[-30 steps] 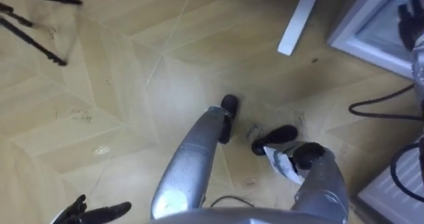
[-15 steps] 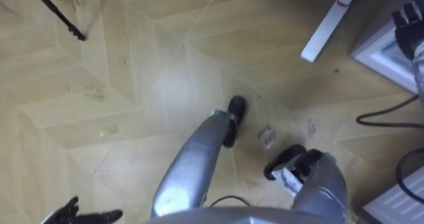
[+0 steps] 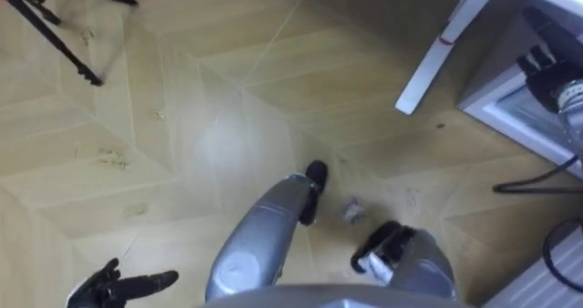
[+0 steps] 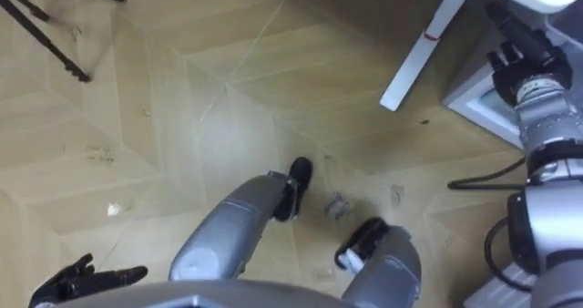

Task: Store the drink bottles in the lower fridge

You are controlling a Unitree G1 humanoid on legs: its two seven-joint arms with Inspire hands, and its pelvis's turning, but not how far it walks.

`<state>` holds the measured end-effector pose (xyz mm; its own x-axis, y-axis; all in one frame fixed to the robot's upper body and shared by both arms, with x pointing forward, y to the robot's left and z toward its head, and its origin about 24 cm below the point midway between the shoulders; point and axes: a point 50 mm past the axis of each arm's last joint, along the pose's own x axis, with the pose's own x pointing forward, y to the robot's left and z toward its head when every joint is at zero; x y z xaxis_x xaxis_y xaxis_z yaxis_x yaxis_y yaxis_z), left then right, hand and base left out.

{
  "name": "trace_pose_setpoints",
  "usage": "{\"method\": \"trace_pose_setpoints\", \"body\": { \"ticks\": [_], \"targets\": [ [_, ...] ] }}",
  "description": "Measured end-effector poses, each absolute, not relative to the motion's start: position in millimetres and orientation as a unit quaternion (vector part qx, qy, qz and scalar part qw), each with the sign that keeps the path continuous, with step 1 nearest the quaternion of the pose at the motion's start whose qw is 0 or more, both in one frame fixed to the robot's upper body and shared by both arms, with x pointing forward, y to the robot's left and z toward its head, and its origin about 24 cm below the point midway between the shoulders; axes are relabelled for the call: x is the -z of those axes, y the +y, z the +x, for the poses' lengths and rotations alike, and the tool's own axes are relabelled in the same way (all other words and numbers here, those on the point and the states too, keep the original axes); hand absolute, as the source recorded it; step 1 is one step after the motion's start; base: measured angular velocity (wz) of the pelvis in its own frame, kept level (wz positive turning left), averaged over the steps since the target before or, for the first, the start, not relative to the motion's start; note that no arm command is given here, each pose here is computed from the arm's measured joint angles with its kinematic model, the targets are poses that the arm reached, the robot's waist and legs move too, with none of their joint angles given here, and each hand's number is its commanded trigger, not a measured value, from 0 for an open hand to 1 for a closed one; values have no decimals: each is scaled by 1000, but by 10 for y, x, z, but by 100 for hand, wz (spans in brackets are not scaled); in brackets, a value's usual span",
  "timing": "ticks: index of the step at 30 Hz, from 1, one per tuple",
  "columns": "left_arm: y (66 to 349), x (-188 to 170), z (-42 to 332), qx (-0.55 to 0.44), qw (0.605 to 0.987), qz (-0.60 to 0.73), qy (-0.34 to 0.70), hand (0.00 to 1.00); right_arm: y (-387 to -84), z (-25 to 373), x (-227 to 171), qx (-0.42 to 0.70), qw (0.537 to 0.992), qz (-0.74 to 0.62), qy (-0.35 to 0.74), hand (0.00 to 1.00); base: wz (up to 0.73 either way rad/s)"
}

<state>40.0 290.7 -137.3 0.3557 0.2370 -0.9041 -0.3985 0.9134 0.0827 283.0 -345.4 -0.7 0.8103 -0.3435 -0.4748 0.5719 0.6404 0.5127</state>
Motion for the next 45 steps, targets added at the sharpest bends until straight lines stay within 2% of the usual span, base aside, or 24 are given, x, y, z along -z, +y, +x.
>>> {"method": "trace_pose_setpoints", "body": {
  "ticks": [7,12,19,21,25,27,31,34,45],
  "targets": [
    [2783,1418,558,-190,830,-86,518,0,-3145,2604,371,208,918,239,240,0,-19],
    [2724,1453,519,-228,822,-117,509,0,-3110,2262,539,205,926,151,280,0,-25],
    [2607,1489,500,-239,822,-124,502,0,-3035,2008,467,220,931,51,288,0,-34],
    [2633,1488,459,-248,820,-115,503,0,-3006,2028,326,222,939,14,263,0,-25],
    [2649,1504,341,-268,809,-122,509,0,-3183,2093,-90,293,941,16,167,0,-22],
    [2657,1504,314,-274,806,-121,510,0,-3374,2054,-325,359,928,18,98,0,-18],
    [2666,1504,264,-275,803,-106,518,0,-3557,1945,-518,426,904,2,30,0,-16],
    [2663,1508,186,-273,797,-100,529,0,-3592,1831,-462,448,892,-49,44,0,-28],
    [2817,1468,124,-321,784,-119,519,0,-3939,1290,90,545,815,-63,187,0,-9]
  ]
}}
